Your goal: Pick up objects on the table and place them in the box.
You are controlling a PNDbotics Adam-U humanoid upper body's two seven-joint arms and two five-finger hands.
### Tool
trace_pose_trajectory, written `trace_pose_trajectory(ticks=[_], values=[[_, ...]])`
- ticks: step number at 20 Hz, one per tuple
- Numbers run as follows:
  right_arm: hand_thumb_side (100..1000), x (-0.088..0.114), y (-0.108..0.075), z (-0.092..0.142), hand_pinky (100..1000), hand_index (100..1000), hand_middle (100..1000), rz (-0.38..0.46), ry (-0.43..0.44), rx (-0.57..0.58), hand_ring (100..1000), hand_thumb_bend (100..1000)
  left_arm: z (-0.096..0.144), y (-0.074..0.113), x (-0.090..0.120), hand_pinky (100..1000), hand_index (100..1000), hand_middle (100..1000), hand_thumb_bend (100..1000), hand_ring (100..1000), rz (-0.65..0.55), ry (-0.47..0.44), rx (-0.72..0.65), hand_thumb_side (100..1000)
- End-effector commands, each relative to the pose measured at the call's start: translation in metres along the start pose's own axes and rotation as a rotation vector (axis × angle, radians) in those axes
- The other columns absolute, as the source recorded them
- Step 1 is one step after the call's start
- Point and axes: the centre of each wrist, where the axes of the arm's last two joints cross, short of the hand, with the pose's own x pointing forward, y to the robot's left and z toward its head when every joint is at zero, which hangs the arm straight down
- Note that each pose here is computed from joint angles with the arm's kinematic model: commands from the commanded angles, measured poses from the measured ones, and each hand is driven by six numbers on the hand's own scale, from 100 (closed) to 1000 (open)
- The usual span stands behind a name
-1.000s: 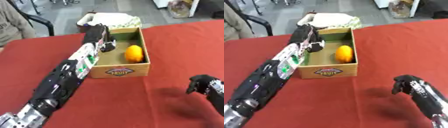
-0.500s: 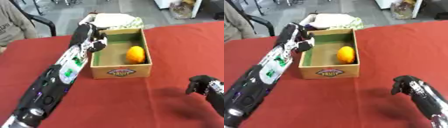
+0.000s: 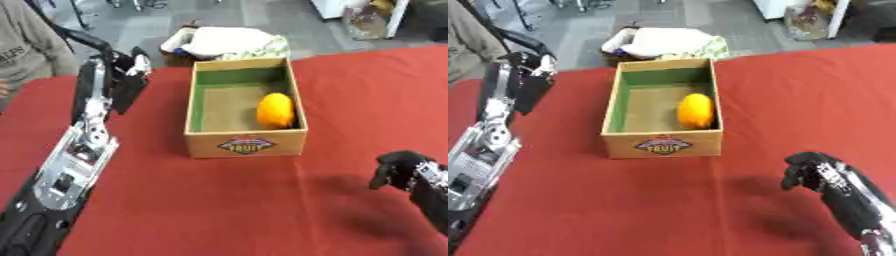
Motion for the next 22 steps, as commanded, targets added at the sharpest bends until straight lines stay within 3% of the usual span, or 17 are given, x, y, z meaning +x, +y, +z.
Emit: trace_pose_trajectory(ticks=[1, 11, 22], values=[[733, 0.009, -0.003, -0.001, 569, 686, 521, 0.021, -0.024, -0.002, 545, 100, 0.003, 0.013, 0.004, 534, 555, 492, 100, 516, 0.082, -0.025, 0.045, 745], [730, 0.009, -0.005, 0.0, 569, 686, 520, 0.024, -0.025, -0.011, 545, 100, 0.018, 0.016, -0.015, 534, 558, 500, 100, 522, 0.207, 0.032, 0.073, 826], [729, 0.01, -0.005, -0.001, 570, 686, 520, 0.023, -0.03, -0.017, 545, 100, 0.023, 0.014, -0.017, 535, 561, 505, 100, 526, 0.239, 0.032, 0.071, 837]])
